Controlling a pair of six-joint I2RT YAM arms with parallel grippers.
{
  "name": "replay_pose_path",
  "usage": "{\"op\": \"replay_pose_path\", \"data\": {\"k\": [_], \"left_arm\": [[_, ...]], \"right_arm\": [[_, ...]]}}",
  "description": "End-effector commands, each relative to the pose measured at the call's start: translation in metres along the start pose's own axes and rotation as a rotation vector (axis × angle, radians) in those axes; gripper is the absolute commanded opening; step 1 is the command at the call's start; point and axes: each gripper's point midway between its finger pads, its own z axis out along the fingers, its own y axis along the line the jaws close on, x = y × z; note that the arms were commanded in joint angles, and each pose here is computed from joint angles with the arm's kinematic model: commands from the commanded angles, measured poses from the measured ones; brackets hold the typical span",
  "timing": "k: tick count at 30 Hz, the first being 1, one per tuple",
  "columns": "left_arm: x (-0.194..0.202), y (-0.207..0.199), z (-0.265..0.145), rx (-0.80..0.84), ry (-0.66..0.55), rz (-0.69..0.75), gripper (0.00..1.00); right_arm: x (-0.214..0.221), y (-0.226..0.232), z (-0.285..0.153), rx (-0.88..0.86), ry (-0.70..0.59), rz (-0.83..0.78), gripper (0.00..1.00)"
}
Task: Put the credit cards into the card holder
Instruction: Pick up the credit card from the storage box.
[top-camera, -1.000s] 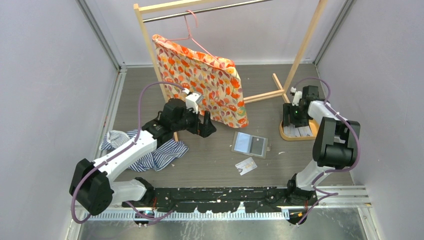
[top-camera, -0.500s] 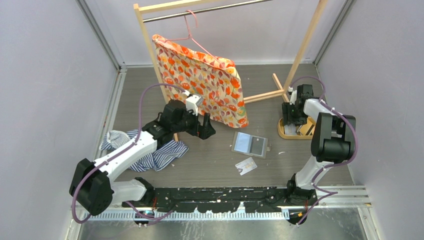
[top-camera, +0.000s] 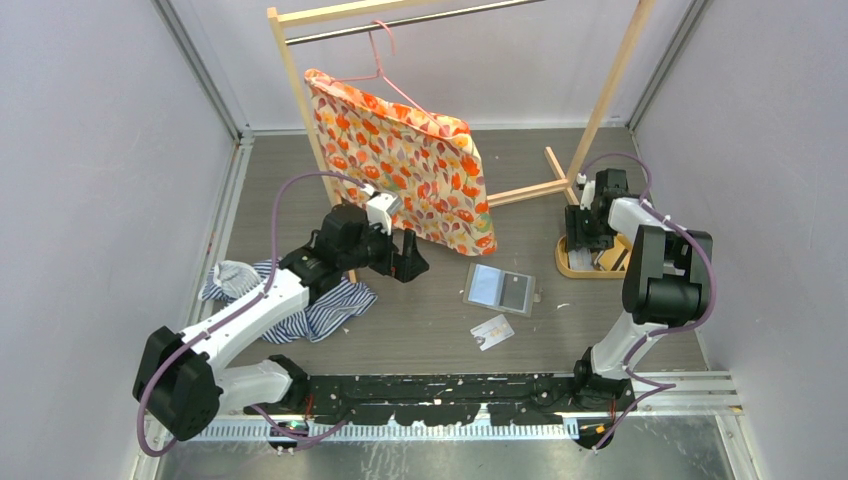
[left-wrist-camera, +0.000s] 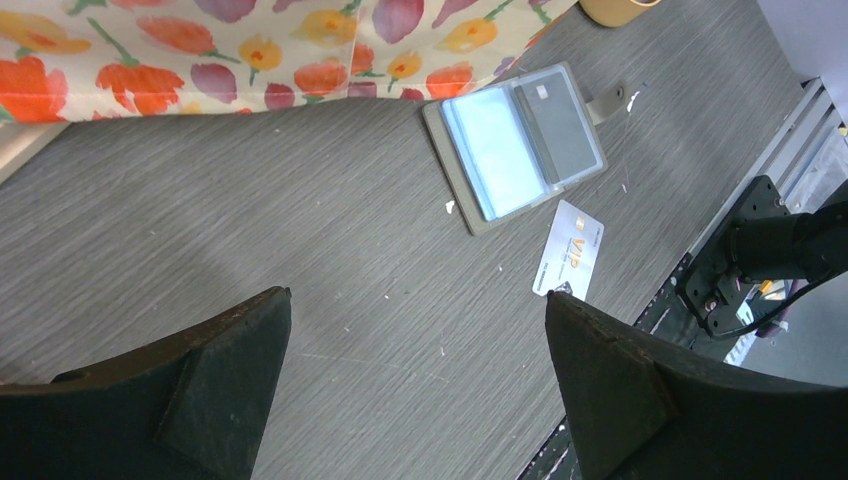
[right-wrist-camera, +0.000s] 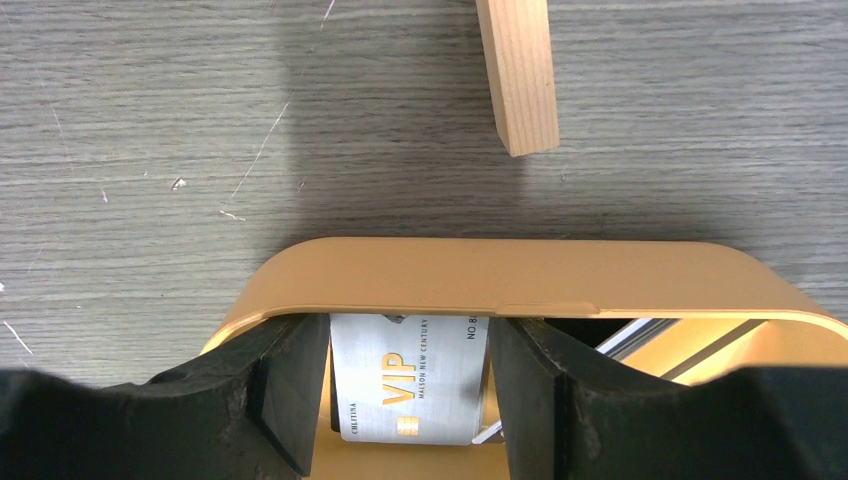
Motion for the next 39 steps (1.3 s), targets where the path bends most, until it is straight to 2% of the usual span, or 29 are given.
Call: {"op": "replay_pose_path", "data": {"k": [1, 5, 15, 20, 24, 30, 34, 39], "left_arm": [[-0.009, -0.006, -0.004, 0.028, -0.051, -0.005, 1.00], [-0.010, -0.007, -0.005, 0.030, -0.056, -0.004, 1.00], [-0.012, -0.020, -0.004, 0.106, -0.059, -0.008, 1.00], [-0.012, -0.031, 0.000, 0.176, -0.081, -0.068, 1.00], [-0.013, -0.043, 0.005, 0.245, -0.093, -0.164, 0.99], [-0.015, -0.058, 0.017, 0.346, -0.084, -0.316, 0.92], [-0.017, -0.064, 0.022, 0.359, -0.089, -0.327, 0.91], [-0.022, -0.091, 0.039, 0.377, -0.104, -0.295, 0.91]], "right_arm": [[0.037, 0.009, 0.012, -0.028, 0.148, -0.029, 0.46], [0.027, 0.013, -0.001, -0.044, 0.095, -0.031, 0.37], [0.003, 0.008, -0.038, -0.063, -0.069, 0.004, 0.33], [-0.006, 0.009, -0.051, -0.084, -0.127, 0.017, 0.32], [-0.007, 0.011, -0.058, -0.124, -0.144, 0.043, 0.32], [-0.009, 0.012, -0.067, -0.156, -0.179, 0.067, 0.32], [-0.001, 0.002, -0.050, -0.108, -0.127, 0.068, 0.33], [-0.008, 0.022, -0.056, -0.219, -0.146, 0.096, 0.33]]}}
